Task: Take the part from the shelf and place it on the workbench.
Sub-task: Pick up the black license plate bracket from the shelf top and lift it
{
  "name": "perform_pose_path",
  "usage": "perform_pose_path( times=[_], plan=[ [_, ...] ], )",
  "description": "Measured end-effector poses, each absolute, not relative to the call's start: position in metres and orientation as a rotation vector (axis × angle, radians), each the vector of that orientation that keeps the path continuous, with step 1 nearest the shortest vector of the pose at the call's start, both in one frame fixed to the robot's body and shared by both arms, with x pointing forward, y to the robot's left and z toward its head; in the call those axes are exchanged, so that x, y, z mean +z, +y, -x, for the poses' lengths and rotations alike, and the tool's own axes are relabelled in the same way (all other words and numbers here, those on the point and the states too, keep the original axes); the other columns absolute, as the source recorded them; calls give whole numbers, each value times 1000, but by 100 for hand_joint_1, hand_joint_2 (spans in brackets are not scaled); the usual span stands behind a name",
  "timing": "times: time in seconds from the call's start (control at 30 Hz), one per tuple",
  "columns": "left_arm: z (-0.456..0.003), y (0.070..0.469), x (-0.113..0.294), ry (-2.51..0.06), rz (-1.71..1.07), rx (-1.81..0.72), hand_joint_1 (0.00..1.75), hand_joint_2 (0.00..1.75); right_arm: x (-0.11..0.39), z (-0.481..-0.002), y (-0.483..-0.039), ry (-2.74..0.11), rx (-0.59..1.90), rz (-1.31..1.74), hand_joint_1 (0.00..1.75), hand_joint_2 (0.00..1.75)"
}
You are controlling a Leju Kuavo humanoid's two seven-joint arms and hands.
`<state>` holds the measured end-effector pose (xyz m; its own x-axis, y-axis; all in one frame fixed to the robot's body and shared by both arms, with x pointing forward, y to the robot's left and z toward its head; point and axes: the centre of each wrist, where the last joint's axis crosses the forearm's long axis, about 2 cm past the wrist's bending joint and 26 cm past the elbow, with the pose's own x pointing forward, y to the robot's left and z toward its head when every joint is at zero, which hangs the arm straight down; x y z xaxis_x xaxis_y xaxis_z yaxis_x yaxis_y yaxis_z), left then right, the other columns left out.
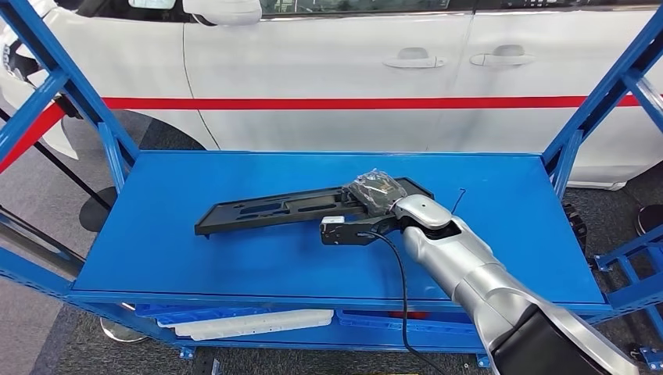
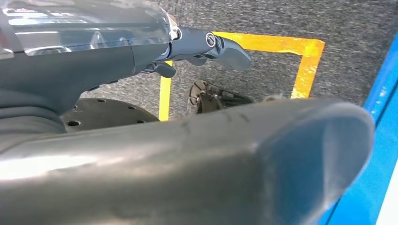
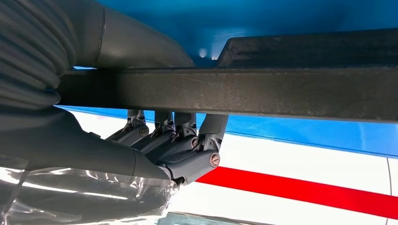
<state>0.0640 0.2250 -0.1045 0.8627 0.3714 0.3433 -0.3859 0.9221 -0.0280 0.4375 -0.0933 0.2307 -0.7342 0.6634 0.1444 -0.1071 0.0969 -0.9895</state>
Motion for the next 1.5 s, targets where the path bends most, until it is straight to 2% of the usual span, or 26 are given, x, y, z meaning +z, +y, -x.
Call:
perform_pose_path(
  times=[0.3, 0.43, 0.57, 0.63, 0.7, 0.77, 1.33, 1.5],
  plan=[
    [-65, 225, -104, -412, -37, 377, 0, 0, 230, -437, -92, -1795, 1696, 536, 175, 175],
    [-66, 226, -104, -447, -44, 347, 0, 175, 229, -436, -91, -1803, 1686, 537, 175, 175],
    [-69, 227, -104, -543, -112, 279, 0, 175, 228, -436, -92, -1809, 1682, 539, 175, 175],
    [-72, 228, -103, -642, -136, 241, 0, 87, 227, -436, -92, -1811, 1681, 540, 175, 175],
    [-77, 227, -102, -732, -127, 220, 0, 87, 225, -436, -94, -1813, 1682, 539, 175, 175],
    [-80, 227, -102, -752, -115, 212, 0, 175, 224, -436, -95, -1814, 1687, 535, 175, 175],
    [-62, 226, -105, -544, -103, 159, 0, 175, 217, -441, -118, -1834, 1629, 622, 175, 175],
    [-57, 228, -106, -499, -107, 144, 0, 175, 231, -450, -129, -1868, 1588, 667, 175, 175]
  ],
)
